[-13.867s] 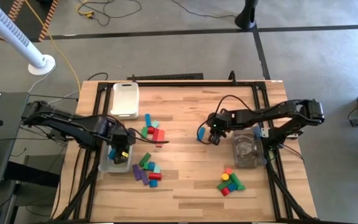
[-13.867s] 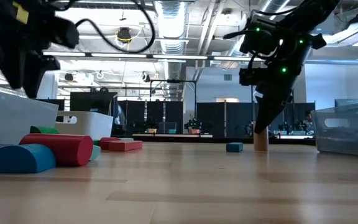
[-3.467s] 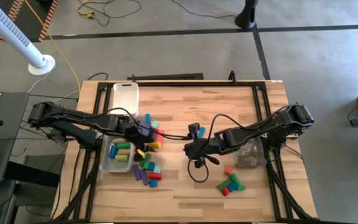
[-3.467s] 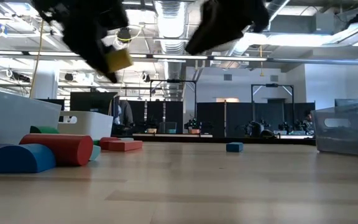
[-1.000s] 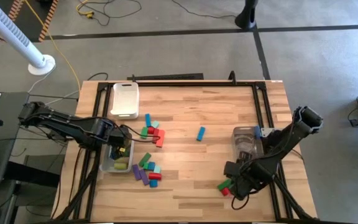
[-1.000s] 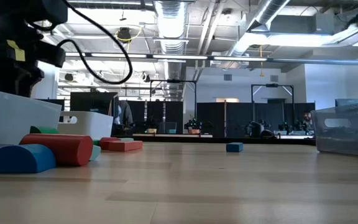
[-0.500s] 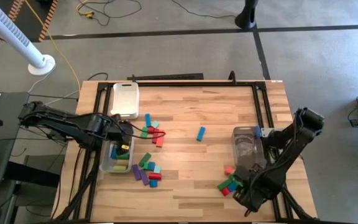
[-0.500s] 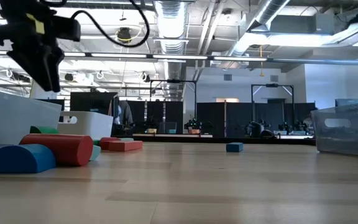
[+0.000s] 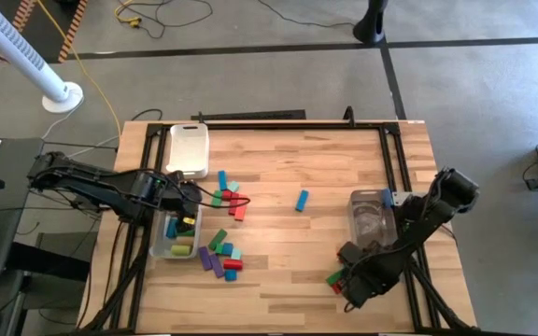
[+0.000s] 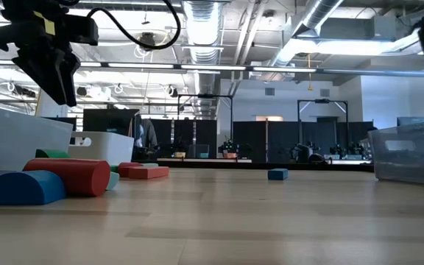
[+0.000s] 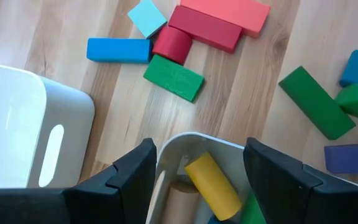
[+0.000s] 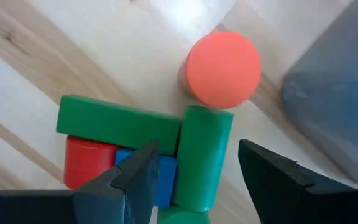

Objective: Sort blocks by size
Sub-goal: Put the dark green cylindrical block into the gray bin

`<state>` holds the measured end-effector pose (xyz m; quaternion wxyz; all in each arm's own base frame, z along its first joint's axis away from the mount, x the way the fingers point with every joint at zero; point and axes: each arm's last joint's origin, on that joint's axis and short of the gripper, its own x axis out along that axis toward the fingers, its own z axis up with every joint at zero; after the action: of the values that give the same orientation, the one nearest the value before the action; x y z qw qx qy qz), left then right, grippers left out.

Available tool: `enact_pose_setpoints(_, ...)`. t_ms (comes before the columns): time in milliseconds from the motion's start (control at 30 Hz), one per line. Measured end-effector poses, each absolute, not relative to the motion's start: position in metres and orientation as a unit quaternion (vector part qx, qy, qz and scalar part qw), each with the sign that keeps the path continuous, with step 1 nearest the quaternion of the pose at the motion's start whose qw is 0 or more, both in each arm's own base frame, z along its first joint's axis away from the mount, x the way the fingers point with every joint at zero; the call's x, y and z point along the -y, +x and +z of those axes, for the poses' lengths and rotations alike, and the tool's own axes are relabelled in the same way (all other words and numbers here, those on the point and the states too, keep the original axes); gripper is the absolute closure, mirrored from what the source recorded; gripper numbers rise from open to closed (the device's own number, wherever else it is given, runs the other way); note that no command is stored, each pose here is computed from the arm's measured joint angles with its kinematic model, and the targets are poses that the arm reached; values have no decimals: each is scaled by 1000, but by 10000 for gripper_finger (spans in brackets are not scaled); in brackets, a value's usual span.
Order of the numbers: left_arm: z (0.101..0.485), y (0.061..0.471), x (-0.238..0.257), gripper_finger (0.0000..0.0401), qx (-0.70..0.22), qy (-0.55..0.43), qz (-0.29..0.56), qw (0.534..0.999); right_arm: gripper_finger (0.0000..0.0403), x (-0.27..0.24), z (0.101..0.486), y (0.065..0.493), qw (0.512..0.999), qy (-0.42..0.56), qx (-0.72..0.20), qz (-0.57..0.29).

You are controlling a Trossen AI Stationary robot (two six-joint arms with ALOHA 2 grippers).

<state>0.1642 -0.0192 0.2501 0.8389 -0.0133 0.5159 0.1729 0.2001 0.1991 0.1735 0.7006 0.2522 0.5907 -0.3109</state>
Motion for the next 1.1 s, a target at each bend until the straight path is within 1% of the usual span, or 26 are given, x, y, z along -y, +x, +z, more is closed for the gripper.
enact_pose_setpoints(133, 250, 164, 19, 170, -515, -14, 173, 840, 157, -199, 173, 200, 686, 260, -605, -309)
enact_pose_setpoints(333, 251, 167, 20, 170, -505, -11, 167, 847, 157, -202, 172, 193, 676, 266, -601, -333)
enact_pose_setpoints(433, 252, 168, 20, 170, -501, -8, 163, 850, 157, -205, 161, 191, 672, 266, -599, -344)
enact_pose_setpoints(533, 252, 168, 20, 170, -499, -7, 162, 851, 157, -211, 146, 193, 672, 268, -603, -336)
enact_pose_setpoints(633, 252, 168, 20, 170, -499, -6, 161, 851, 162, -213, 140, 195, 671, 264, -604, -340)
enact_pose_setpoints(767, 252, 168, 20, 170, -499, -7, 162, 852, 185, -213, 138, 196, 672, 260, -605, -340)
enact_pose_setpoints(967, 252, 169, 20, 170, -498, -12, 162, 852, 242, -213, 138, 195, 672, 257, -606, -340)
enact_pose_setpoints(1000, 252, 169, 20, 170, -498, -12, 162, 852, 248, -213, 138, 195, 672, 256, -606, -340)
enact_pose_setpoints(1100, 252, 169, 20, 170, -498, -12, 162, 852, 248, -213, 140, 193, 673, 256, -606, -337)
